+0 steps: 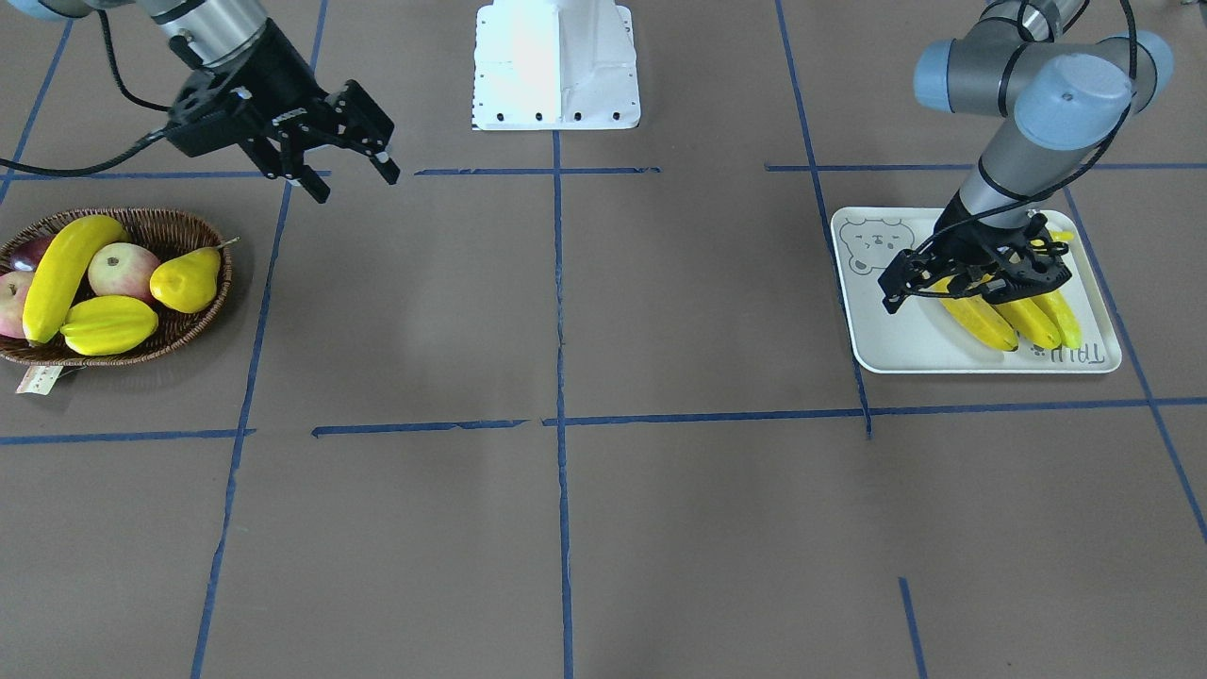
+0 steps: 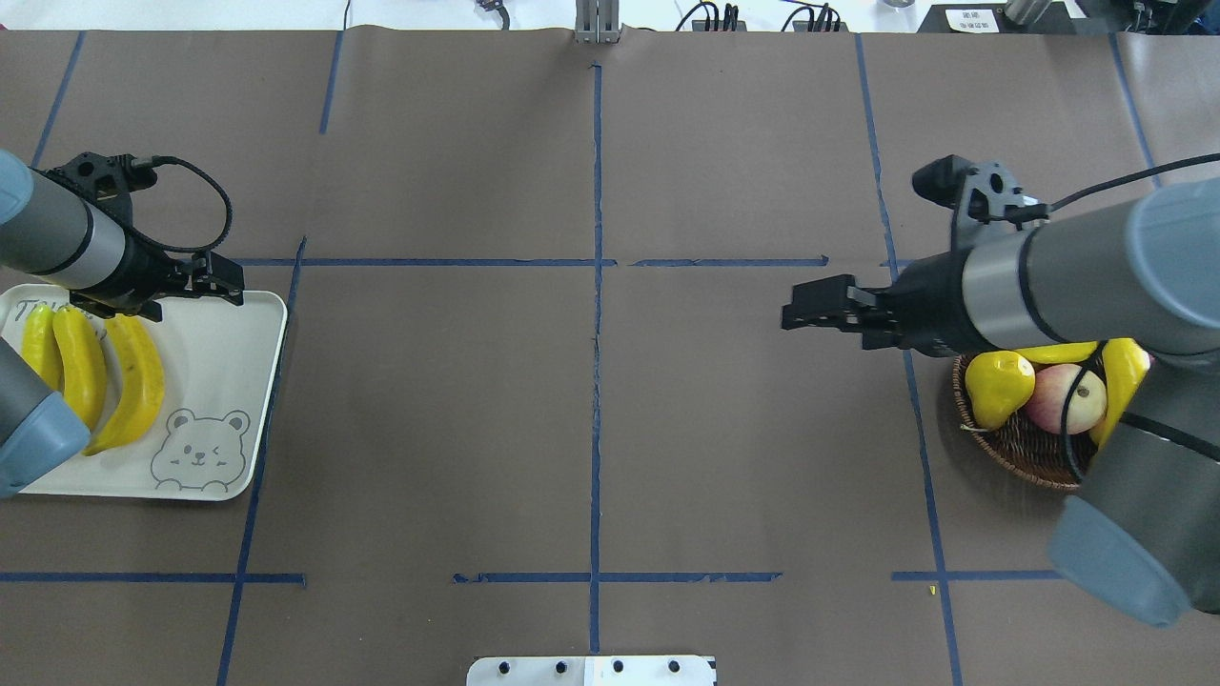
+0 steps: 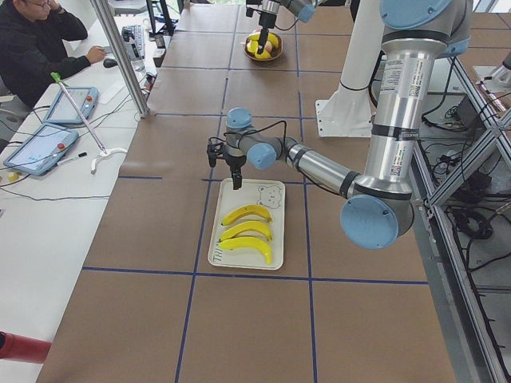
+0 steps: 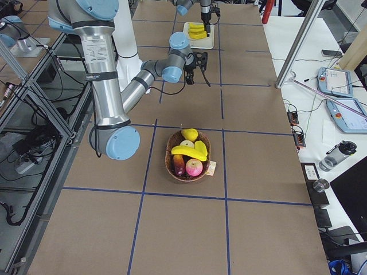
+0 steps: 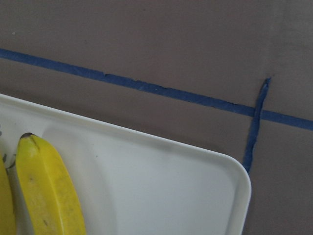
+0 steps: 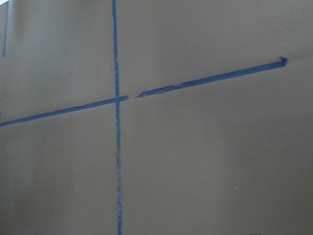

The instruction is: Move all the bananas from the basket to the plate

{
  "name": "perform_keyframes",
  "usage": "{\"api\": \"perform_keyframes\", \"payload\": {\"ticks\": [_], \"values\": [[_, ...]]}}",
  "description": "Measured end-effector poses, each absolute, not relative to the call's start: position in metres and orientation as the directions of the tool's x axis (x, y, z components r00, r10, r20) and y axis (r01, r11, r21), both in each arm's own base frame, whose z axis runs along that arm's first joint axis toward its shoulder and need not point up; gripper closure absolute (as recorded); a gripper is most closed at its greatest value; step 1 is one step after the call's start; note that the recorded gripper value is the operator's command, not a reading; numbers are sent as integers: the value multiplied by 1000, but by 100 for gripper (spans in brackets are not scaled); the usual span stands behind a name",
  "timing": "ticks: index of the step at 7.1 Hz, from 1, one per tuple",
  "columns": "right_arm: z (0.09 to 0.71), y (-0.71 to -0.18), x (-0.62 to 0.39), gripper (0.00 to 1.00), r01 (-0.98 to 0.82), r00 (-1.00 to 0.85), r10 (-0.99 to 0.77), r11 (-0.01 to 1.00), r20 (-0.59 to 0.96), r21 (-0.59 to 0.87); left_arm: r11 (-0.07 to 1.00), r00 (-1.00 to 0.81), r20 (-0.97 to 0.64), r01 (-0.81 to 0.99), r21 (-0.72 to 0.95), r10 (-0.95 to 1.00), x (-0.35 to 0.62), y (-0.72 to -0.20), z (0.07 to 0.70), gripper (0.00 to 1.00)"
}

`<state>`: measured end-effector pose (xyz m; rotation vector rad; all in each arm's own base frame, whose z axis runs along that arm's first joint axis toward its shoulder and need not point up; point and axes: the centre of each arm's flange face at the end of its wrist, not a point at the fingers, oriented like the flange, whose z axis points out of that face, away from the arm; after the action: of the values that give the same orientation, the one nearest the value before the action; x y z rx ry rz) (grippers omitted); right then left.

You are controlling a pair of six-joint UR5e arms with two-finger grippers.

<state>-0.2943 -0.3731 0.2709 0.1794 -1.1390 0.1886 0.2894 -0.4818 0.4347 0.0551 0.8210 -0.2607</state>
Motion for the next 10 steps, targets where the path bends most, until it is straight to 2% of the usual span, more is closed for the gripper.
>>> {"api": "perform_keyframes", "payload": {"ticks": [3,6,10], "values": [[376,-348,-208,0,-232,595,85,970,799,69,955,620,-744,286,-80,-248,294,-484,406,0],[480,-340,-175,0,-154,748,80,987,659,55,940,584,-757,321,-115,-292,297,-485,387,0],[539,-350,-182,1,-135,792,108,991,601,-1,937,573,-763,330,-119,-298,297,-484,381,0]]}}
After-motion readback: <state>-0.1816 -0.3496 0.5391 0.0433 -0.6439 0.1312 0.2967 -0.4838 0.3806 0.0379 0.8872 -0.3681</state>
